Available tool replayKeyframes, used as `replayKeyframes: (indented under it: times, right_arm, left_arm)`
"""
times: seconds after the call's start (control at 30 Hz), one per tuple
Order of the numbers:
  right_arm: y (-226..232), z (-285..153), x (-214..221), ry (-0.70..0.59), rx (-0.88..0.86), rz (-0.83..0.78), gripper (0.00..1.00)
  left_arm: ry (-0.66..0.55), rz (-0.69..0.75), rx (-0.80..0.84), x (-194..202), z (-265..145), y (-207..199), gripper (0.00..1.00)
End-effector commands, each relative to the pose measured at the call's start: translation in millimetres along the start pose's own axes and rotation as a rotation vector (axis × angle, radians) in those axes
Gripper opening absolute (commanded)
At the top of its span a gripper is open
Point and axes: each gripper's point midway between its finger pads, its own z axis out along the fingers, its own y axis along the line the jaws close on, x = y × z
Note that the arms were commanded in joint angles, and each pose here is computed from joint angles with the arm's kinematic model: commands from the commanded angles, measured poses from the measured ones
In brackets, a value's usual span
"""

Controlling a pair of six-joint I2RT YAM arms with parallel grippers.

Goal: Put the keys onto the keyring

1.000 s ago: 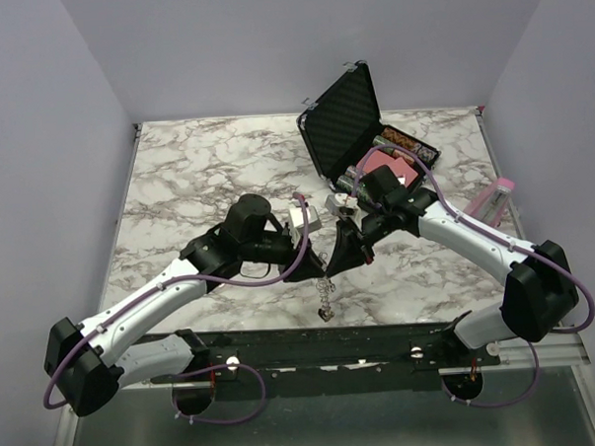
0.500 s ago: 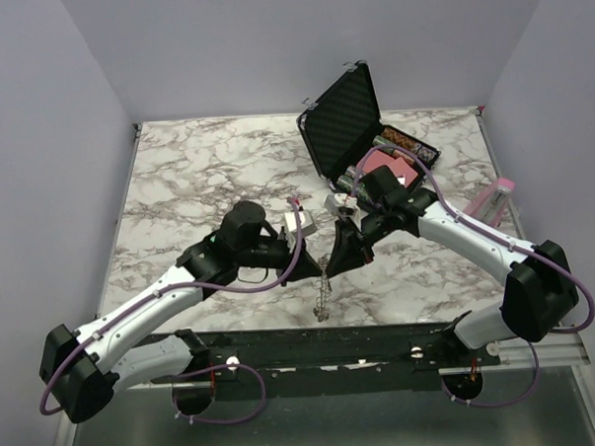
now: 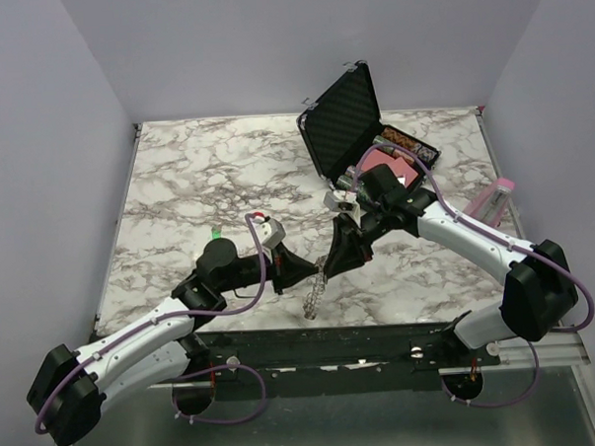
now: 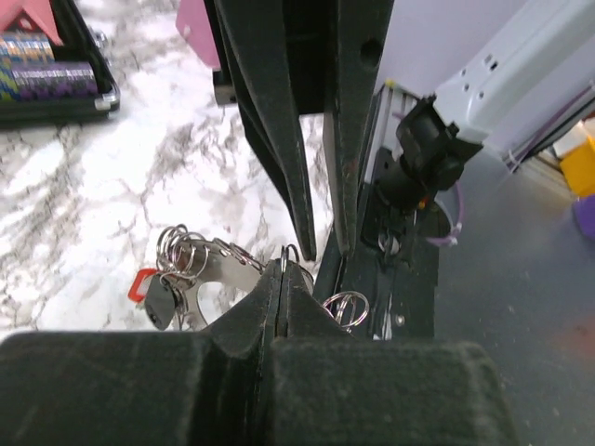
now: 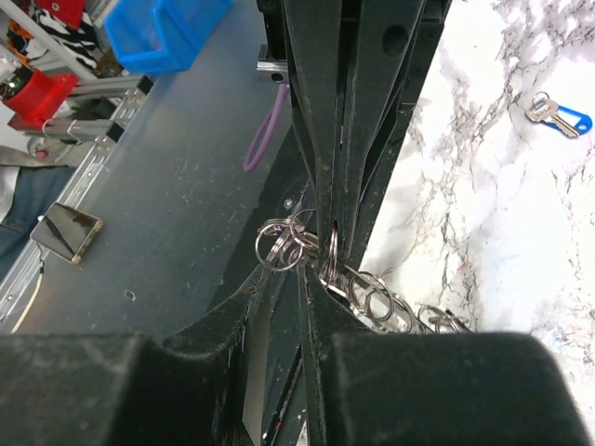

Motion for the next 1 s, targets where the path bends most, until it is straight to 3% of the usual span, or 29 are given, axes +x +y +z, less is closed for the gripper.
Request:
replayKeyframes:
  times: [0.0,0.27,0.7,0.97]
  right_arm:
    - [2,4,-4,-0.020,-0.033,0.011,0.26]
    - [0,3,-7,-0.017,-0.015,0.014,0.27]
    - [7,-18,-30,-0.076,-0.005,0.000,0.36]
    - [-9,-18,-30,-0.085,0.051,0.086,0.38]
  left_arm:
    - [-0.231,0.055,0.030,-50,-3,-12,0.00]
    - [-0.352,0.021,0.068,-51,-9,-15,0.00]
    - [-0.552,0.054,0.130,-58,-23,-20,0.00]
    - [-0.568,0.049,0.152,-60,-18,-21,0.00]
